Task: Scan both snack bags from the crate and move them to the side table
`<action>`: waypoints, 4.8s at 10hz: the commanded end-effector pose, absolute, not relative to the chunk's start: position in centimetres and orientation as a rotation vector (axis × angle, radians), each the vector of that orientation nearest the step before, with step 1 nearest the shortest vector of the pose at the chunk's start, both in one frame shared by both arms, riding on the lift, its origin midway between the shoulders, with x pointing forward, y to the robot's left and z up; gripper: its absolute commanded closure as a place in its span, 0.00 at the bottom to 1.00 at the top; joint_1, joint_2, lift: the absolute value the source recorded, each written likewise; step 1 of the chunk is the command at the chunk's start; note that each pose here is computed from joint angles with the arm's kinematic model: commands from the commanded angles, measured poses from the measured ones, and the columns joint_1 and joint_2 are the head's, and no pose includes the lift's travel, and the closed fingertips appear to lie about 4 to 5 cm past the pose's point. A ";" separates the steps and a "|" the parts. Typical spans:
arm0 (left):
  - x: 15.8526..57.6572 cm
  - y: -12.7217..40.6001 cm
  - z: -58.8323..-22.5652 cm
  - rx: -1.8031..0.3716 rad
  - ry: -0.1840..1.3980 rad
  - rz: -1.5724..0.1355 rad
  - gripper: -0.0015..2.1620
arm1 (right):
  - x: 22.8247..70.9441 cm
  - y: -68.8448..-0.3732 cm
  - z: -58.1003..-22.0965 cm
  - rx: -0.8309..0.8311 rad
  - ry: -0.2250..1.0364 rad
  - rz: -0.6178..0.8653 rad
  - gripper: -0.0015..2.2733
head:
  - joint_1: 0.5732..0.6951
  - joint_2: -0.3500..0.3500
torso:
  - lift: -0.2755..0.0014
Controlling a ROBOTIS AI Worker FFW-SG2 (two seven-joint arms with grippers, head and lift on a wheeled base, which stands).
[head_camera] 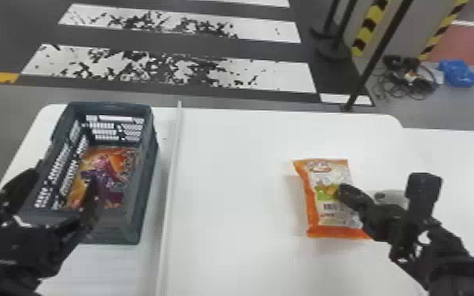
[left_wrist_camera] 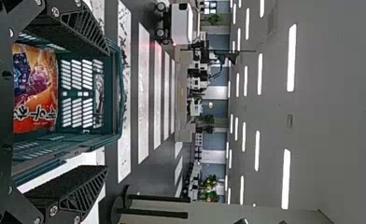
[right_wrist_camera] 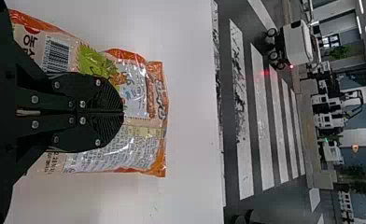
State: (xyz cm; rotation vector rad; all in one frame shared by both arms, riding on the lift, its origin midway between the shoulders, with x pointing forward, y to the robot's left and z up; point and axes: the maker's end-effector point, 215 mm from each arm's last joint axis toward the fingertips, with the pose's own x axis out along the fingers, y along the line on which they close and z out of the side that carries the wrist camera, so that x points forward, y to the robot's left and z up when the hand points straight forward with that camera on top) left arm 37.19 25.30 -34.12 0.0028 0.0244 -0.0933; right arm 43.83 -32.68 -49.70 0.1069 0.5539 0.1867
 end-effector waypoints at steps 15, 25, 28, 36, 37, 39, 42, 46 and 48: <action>37.0 25.8 -33.8 -0.006 -0.013 -0.081 0.07 | 40.5 -44.9 -45.6 0.004 0.518 -0.042 0.04 | 1.00 0.20 | 0.72; 37.0 25.9 -34.4 -0.012 -0.010 -0.083 0.07 | 38.4 -47.3 -53.6 -0.076 0.798 0.032 0.05 | 1.00 0.04 | 0.72; 36.9 25.9 -34.6 -0.012 -0.009 -0.082 0.07 | 39.4 -47.0 -54.4 -0.117 0.833 0.076 0.17 | 1.00 0.06 | 0.72; 36.6 25.9 -33.7 -0.018 -0.030 -0.087 0.07 | 39.1 -46.7 -53.0 -0.155 0.859 0.047 0.99 | 1.00 0.06 | 0.72; 36.6 25.9 -33.6 -0.018 -0.032 -0.089 0.07 | 38.4 -46.1 -52.1 -0.155 0.859 0.039 0.99 | 1.00 0.06 | 0.72; 36.5 25.9 -33.6 -0.018 -0.030 -0.089 0.07 | 36.5 -44.8 -50.5 -0.145 0.874 0.022 0.99 | 1.00 0.07 | 0.72; 36.5 25.9 -33.6 -0.018 -0.030 -0.089 0.07 | 34.7 -41.1 -48.4 -0.130 0.865 0.055 0.99 | 1.00 0.11 | 0.72; 36.4 26.1 -33.8 -0.016 -0.027 -0.085 0.07 | 33.7 -35.8 -47.1 -0.106 0.876 0.139 0.99 | 1.00 0.21 | 0.72; 36.4 26.2 -33.7 -0.016 -0.032 -0.083 0.07 | 33.5 -33.2 -47.0 -0.106 0.879 0.180 0.99 | 1.00 0.28 | 0.72</action>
